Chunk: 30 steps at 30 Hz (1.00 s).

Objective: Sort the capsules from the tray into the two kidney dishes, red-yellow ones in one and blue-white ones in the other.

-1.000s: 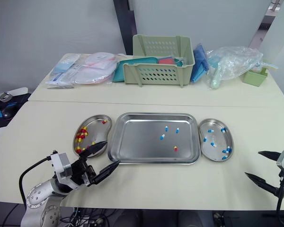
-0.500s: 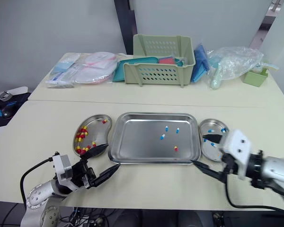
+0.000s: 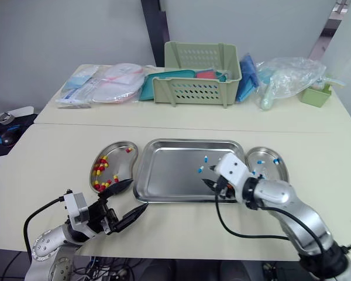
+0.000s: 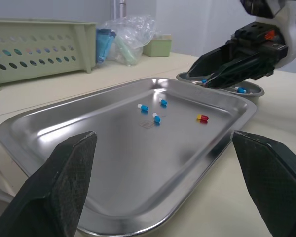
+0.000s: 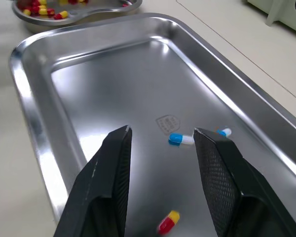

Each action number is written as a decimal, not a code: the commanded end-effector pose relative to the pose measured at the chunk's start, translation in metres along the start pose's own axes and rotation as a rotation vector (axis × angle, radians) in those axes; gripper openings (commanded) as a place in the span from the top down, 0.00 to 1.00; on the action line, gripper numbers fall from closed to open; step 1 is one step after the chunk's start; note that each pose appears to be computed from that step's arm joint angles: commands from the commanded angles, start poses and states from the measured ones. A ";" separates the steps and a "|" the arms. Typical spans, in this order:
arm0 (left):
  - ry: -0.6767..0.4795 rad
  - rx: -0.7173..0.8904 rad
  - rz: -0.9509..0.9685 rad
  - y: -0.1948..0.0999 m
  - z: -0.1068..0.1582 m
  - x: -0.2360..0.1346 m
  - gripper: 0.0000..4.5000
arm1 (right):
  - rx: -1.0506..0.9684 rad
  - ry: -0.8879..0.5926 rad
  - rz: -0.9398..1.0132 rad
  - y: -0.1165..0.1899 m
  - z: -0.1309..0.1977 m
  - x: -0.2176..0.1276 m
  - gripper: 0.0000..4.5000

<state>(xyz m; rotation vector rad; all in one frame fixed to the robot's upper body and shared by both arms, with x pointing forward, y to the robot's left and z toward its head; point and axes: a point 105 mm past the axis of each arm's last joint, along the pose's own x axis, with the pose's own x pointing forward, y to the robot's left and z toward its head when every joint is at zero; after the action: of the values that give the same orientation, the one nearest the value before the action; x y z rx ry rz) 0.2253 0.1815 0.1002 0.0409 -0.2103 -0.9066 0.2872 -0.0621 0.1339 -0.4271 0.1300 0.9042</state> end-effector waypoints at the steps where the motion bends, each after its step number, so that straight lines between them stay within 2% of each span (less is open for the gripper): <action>1: -0.030 0.031 -0.023 -0.003 0.010 0.004 0.00 | -0.006 0.007 -0.055 -0.003 0.004 0.016 0.52; 11: -0.021 0.032 -0.030 -0.004 0.011 0.003 0.00 | 0.031 0.064 -0.079 -0.004 -0.004 0.043 0.52; 18: -0.015 0.032 -0.030 -0.005 0.010 0.003 0.00 | 0.024 0.102 -0.123 -0.017 -0.015 0.047 0.52; 30: -0.011 0.031 -0.038 -0.006 0.011 0.002 0.00 | 0.064 0.131 -0.128 -0.018 -0.030 0.052 0.52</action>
<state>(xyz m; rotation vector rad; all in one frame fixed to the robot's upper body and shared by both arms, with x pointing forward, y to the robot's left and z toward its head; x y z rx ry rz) 0.2221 0.1809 0.1014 0.0538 -0.2022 -0.9181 0.3315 -0.0439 0.0918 -0.4262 0.2738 0.7623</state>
